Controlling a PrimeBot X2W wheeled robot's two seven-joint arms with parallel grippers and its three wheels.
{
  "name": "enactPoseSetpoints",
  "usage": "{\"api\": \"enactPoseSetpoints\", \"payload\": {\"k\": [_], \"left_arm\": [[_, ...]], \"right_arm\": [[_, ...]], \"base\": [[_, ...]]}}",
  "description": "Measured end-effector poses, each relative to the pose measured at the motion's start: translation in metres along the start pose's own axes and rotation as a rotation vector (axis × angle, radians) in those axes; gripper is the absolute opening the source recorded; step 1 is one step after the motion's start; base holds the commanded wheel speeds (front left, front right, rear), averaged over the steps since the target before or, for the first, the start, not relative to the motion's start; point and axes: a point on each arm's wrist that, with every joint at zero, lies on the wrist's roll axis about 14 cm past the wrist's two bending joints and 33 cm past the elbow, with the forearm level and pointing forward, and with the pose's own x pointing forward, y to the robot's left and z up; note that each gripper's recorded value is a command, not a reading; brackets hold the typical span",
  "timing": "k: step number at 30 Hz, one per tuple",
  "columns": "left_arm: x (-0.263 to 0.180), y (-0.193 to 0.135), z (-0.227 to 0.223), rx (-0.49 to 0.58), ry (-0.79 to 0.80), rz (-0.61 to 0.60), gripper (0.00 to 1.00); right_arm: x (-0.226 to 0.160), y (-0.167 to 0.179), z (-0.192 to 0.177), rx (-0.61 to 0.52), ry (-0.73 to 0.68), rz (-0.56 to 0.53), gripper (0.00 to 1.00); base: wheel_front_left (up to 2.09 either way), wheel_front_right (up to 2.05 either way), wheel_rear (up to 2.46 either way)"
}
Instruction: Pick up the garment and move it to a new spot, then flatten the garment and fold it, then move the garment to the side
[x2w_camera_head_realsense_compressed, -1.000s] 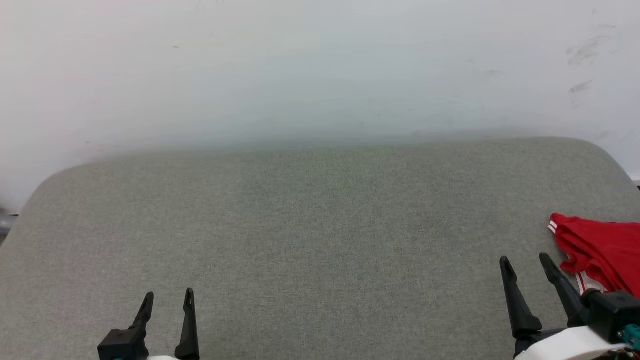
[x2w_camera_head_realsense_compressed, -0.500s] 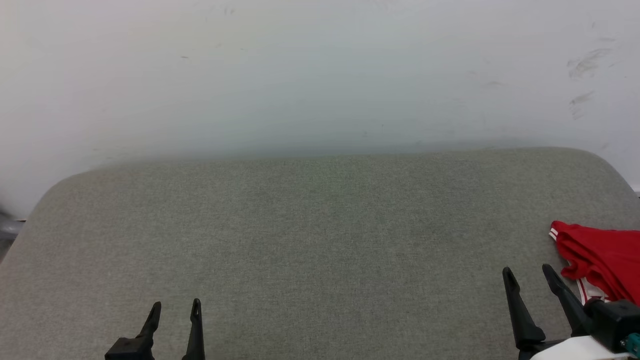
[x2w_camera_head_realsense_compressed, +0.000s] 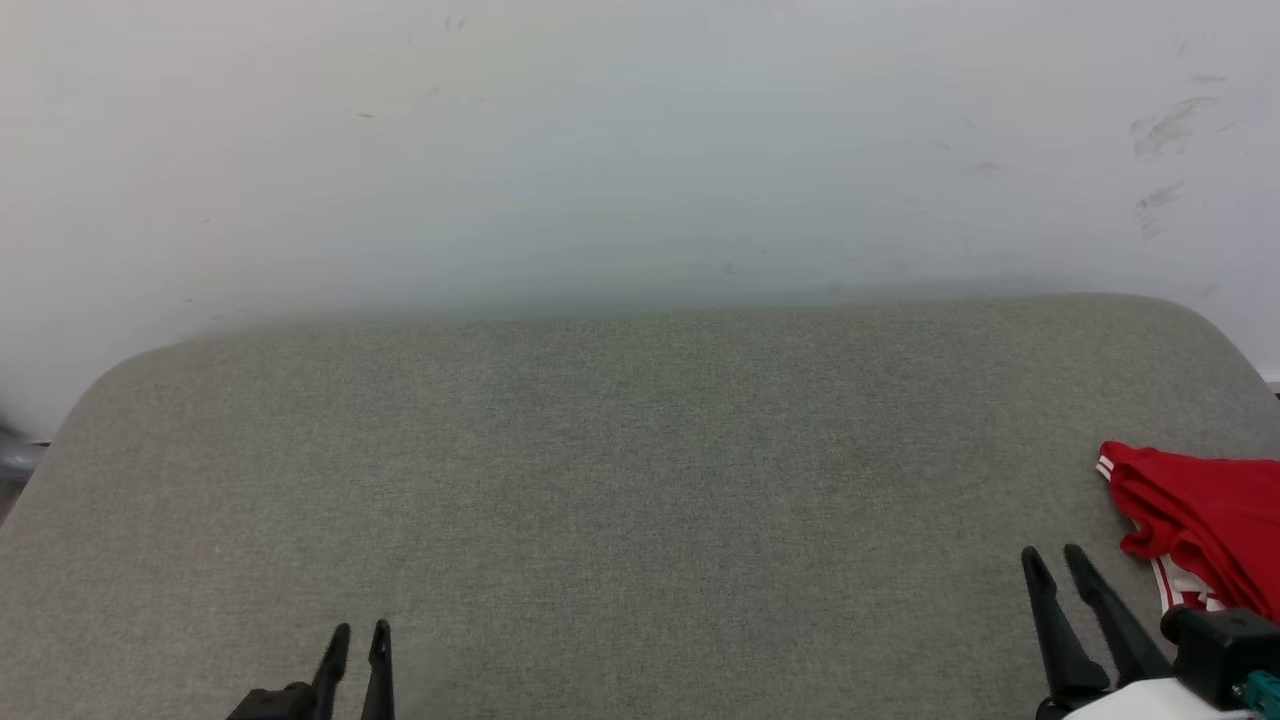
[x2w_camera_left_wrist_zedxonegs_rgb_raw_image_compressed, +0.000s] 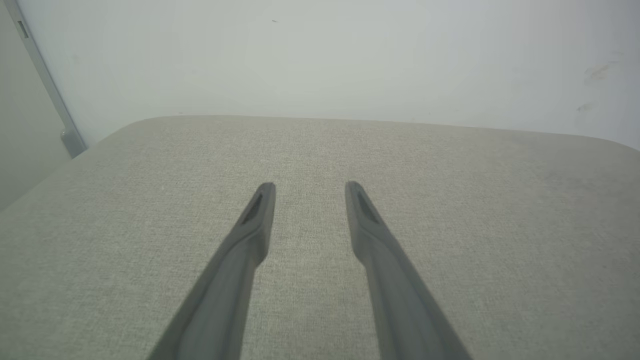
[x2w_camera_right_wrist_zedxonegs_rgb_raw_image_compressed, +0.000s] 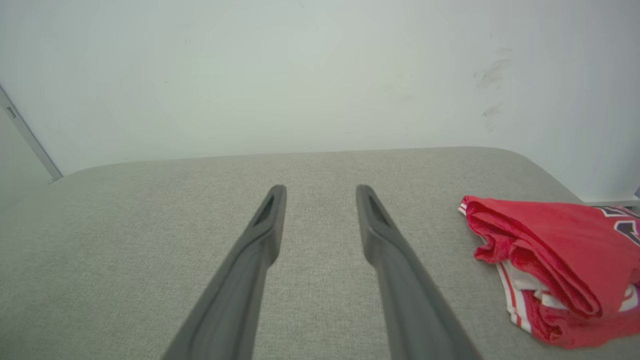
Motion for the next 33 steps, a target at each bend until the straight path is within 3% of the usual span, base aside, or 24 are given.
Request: {"api": "enactPoseSetpoints", "payload": {"k": [9, 33], "left_arm": [[-0.004, 0.004, -0.020, -0.128, 0.087, 0.032, 0.00], [0.016, 0.010, -0.025, -0.541, 0.153, 0.085, 0.00]], "right_arm": [[-0.001, -0.001, -0.020, 0.132, 0.052, -0.005, 0.00], [0.020, -0.002, -0.026, 0.542, 0.047, -0.004, 0.00]], "base": [[0.00, 0.00, 0.00], [0.00, 0.00, 0.00]]}}
